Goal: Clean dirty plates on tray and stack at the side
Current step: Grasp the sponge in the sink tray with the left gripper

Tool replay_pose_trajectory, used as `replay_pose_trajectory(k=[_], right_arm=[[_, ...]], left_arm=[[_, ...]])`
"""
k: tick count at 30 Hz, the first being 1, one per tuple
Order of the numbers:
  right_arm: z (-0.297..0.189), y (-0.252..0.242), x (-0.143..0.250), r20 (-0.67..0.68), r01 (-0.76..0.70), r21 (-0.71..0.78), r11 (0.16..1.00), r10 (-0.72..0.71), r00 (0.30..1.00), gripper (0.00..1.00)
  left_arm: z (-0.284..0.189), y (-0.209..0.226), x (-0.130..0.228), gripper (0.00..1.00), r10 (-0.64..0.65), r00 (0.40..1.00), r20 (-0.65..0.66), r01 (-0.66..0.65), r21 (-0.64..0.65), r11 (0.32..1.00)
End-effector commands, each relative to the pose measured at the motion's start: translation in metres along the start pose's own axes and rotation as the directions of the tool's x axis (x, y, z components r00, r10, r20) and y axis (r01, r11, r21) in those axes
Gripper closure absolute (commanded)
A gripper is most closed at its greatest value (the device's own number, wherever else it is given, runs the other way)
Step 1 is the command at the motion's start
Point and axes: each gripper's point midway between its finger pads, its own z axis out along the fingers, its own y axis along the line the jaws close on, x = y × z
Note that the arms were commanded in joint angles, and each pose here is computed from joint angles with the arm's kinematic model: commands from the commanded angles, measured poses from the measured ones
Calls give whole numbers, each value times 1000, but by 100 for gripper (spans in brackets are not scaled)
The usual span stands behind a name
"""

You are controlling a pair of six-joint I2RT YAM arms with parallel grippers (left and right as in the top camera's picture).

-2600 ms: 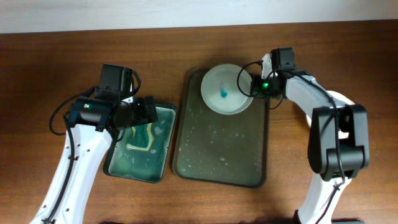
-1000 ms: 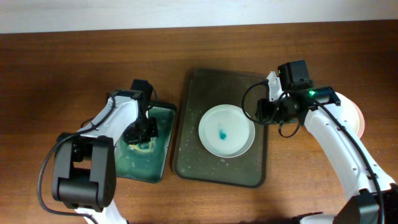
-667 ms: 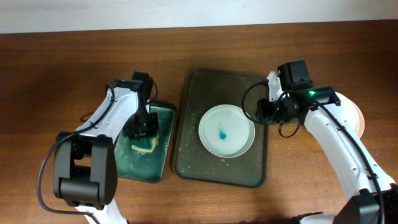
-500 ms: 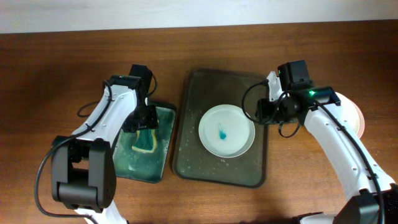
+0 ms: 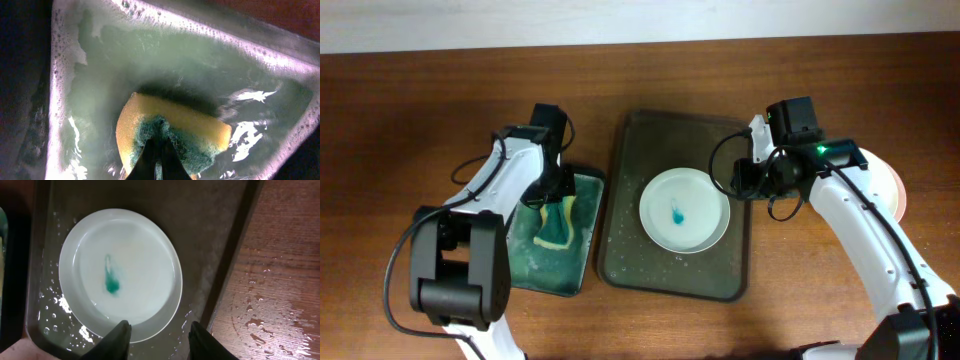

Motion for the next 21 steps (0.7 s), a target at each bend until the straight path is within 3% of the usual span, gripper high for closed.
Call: replay_pose_trajectory(k=[1, 2, 3, 4, 5, 10, 13, 17, 18, 19, 21], right_arm=[[-2, -3, -3, 8, 3, 14, 1000, -3, 1000, 60], [-2, -3, -2, 8, 3, 14, 1000, -3, 1000, 60], [-2, -3, -2, 8, 3, 14, 1000, -3, 1000, 60], [-2, -3, -2, 8, 3, 14, 1000, -3, 1000, 60], [-2, -3, -2, 8, 3, 14, 1000, -3, 1000, 60], [-2, -3, -2, 8, 3, 14, 1000, -3, 1000, 56], [-1, -4, 0, -3, -1, 16, 1000, 1, 1000, 55], [4, -16, 10, -52, -36, 80, 996, 40, 998, 55], [6, -22, 13, -66, -57, 110, 992, 65, 996, 55], [8, -25, 15, -76, -72, 127, 989, 82, 994, 55], [14, -26, 14, -82, -73, 128, 989, 84, 993, 56]], left_arm=[[-29, -5, -20, 79, 5, 1000, 15, -6, 34, 999], [-40, -4, -21, 63, 5, 1000, 11, -5, 33, 999], [-46, -4, -20, 57, 6, 1000, 3, -6, 31, 1000], [-54, -2, -18, 45, 7, 1000, -13, -7, 26, 1000], [-57, -1, -13, 42, 9, 999, -36, -8, 22, 1000], [-47, 3, 16, 44, 19, 989, -145, -19, -1, 1000], [-15, 1, 29, 47, 28, 987, -157, -29, -4, 1000], [28, -9, 50, 64, 25, 986, -167, -14, 64, 998], [34, -11, 54, 73, 25, 985, -170, -11, 82, 997], [39, -12, 59, 97, 25, 984, -178, -9, 90, 996], [38, -12, 58, 100, 24, 984, -176, -8, 90, 996]])
